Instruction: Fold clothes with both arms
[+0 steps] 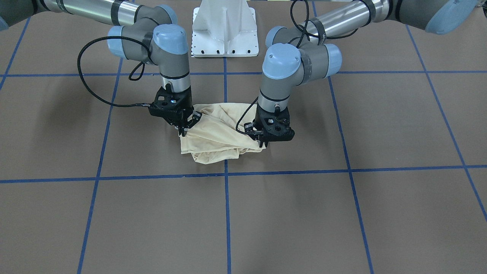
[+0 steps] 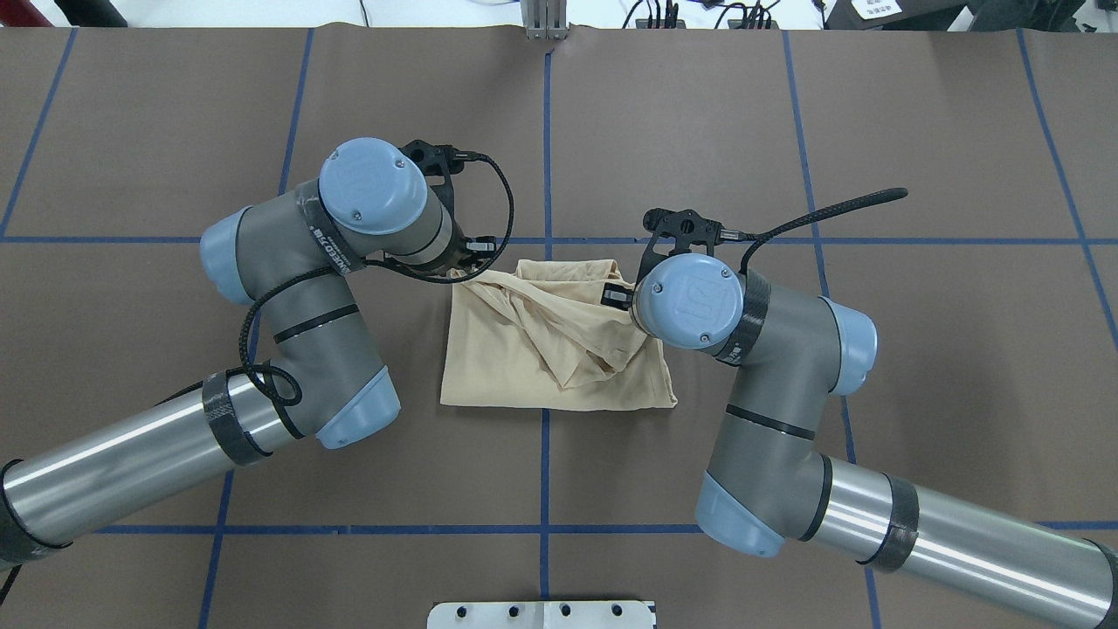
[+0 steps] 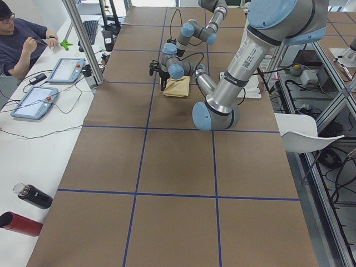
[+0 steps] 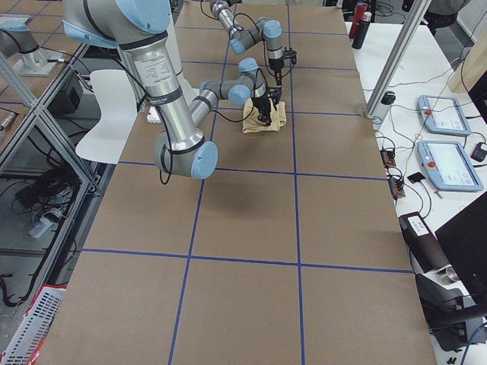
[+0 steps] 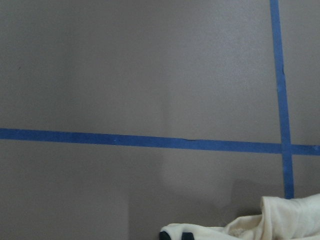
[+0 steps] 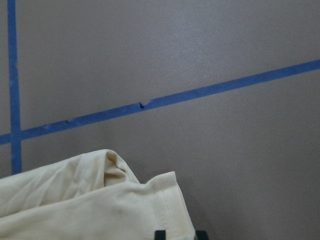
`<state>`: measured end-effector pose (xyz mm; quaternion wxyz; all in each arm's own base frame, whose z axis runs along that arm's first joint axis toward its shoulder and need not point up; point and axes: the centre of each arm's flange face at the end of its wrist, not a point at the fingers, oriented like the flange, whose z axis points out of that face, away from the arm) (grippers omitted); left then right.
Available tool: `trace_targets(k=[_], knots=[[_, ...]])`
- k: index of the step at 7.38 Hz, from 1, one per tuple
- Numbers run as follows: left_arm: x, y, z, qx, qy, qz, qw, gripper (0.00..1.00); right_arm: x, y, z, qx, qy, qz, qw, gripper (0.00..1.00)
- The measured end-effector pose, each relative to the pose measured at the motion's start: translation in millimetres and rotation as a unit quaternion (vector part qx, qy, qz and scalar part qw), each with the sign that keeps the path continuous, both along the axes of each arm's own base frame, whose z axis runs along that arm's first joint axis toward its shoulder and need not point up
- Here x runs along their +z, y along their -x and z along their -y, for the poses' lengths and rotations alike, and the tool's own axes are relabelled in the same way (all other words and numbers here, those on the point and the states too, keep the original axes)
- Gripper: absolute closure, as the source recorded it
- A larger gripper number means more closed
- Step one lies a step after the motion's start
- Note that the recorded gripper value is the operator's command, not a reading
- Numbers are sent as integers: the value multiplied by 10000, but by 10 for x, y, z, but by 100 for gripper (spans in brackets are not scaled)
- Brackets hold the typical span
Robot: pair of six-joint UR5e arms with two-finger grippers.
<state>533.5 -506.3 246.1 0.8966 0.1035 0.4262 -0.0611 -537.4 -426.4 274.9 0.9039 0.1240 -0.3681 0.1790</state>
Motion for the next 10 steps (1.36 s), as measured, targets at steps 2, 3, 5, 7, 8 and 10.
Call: trace_targets(k=[2,3,5,7,8,10], knots=[[157,249,98,190,-367,-37,9991,0,-253,-87,124,-221,-38,162,9996,0],[290,479,149,406,-598,15,9974,0,-454,-91,159,-299,-17,228,9993,0],[567,946,290,895,-1011,149,9907,0,-827,70,20,-528,1,73,9986,2],[652,1084,332,1023,-1122,191,9882,0,-877,364,-290,-1030,-499,-471,9923,10],[656,1102,332,1032,-1132,192,9880,0,-850,494,-410,-1284,-768,-784,9856,23],[656,1109,331,1030,-1130,189,9881,0,-779,636,-493,-1620,-1088,-1164,9738,86]])
